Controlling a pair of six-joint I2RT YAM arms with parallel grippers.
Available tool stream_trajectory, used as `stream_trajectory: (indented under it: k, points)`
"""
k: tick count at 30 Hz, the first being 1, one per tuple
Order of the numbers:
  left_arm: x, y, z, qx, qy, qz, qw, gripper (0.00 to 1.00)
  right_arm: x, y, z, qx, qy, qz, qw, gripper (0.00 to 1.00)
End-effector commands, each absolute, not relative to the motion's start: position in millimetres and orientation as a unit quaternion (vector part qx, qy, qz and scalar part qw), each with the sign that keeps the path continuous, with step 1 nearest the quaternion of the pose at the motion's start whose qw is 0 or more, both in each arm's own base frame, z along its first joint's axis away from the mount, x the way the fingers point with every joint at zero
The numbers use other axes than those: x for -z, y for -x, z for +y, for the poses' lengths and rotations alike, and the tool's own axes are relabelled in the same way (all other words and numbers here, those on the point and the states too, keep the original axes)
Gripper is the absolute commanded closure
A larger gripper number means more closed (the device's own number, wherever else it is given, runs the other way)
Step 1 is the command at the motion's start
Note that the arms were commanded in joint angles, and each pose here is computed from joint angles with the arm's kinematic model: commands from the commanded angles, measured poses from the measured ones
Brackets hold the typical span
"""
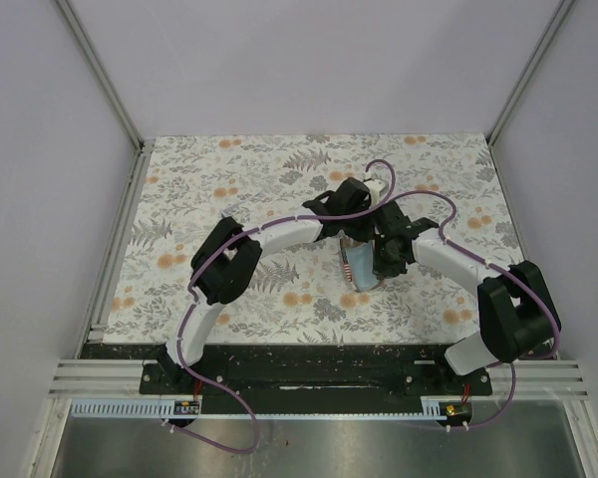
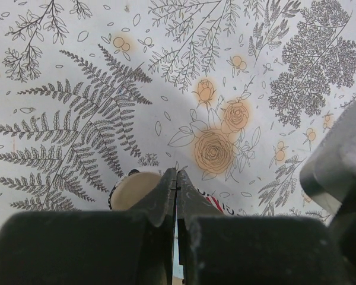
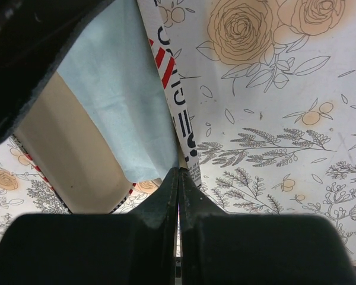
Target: Organize the sunglasses
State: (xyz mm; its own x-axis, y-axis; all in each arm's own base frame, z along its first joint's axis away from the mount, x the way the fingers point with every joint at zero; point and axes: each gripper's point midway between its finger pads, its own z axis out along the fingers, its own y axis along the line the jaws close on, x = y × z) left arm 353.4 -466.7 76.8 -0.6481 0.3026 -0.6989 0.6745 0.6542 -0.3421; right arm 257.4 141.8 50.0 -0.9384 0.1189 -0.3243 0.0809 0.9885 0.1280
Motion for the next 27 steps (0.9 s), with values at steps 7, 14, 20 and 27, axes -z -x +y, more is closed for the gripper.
stream_trajectory:
  k: [7,14,20,27]
  points:
    - [-80.2,-364.9,-482.5,0.315,-0.280,0.847,0.325,1.00,-60.4,-275.4,126.1,-0.017,-0.049,0.981,0.186,0.64]
    - [-75.6,-363.1,-485.5,0.318,-0.288,0.847,0.315,1.00,-76.3,-287.0,125.1,-0.022,-0.045,0.977,0.208,0.60]
    - [-72.6,-360.6,-485.4,0.317,-0.289,0.849,0.308,0.98,-66.7,-300.8,118.7,-0.022,-0.051,0.978,0.201,0.61]
    - [-71.9,-358.6,-483.5,0.316,-0.291,0.851,0.302,0.95,-50.8,-308.8,130.5,-0.048,-0.048,0.981,0.184,0.64]
